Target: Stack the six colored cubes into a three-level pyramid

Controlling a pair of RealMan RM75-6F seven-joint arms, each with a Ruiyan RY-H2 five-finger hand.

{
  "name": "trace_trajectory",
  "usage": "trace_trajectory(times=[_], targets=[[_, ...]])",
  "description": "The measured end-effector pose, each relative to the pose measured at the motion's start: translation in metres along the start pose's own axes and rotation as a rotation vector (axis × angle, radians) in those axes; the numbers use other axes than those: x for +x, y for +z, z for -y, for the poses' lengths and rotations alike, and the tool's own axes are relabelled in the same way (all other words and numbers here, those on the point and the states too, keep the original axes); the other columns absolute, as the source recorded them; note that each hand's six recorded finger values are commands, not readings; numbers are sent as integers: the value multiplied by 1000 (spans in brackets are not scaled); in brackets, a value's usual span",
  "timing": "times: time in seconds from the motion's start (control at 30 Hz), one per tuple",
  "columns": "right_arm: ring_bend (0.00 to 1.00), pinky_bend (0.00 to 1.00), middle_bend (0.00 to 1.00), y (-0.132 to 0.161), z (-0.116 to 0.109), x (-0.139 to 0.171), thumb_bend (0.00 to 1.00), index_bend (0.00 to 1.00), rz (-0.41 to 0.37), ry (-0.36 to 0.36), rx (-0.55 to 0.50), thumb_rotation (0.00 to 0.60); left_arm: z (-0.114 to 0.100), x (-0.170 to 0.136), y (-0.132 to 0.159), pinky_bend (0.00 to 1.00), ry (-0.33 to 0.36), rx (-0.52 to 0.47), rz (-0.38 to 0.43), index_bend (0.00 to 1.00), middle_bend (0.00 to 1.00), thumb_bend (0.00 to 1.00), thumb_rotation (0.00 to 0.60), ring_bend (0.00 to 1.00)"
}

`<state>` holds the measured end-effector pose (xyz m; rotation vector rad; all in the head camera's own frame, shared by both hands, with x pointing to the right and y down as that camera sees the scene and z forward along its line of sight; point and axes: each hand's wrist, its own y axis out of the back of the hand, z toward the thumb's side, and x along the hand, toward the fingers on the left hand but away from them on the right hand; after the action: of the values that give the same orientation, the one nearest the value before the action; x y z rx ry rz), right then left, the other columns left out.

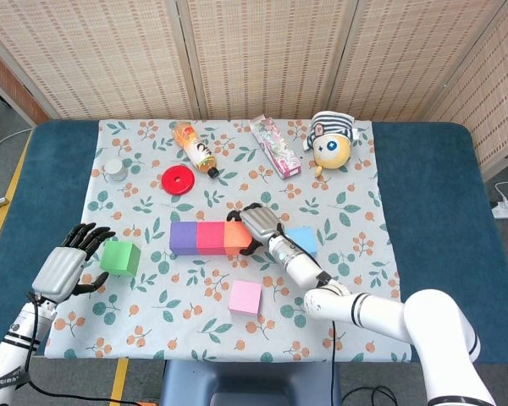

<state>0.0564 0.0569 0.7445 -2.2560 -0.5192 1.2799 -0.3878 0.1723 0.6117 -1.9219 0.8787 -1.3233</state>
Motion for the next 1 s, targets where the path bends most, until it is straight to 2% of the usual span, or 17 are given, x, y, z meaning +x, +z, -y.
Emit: trace_trajectory(times=[0.27,0.37,0.53,0.77,0.87,1.0], targets=[[174,118,244,0,1,2,77,73,0,5,7,600,0,0,1,61,2,1,4,158,114,354,600,0],[136,100,178,0,1,4,77,7,-4,10,8,600,0,0,2,60,2,2,5,158,114,354,600,1],[47,61,77,3,-3,10,78,0,-18,13,-2,600,-2,0,3,60,4,5,8,158,114,355,600,0],[6,36,63,-3,-30,27,82,0,-27,-18,-1,600,-3,0,4,60,5,8,10,158,114,355,600,1],[0,29,58,-14,-47,33,84,0,-5,-46,8,600,-4,0,5,60,8,8,11,157,114,354,600,0],[0,21,40,-27,-51,32,86,0,34,-49,23,600,-4,0,7,60,5,8,13,157,113,354,600,0]])
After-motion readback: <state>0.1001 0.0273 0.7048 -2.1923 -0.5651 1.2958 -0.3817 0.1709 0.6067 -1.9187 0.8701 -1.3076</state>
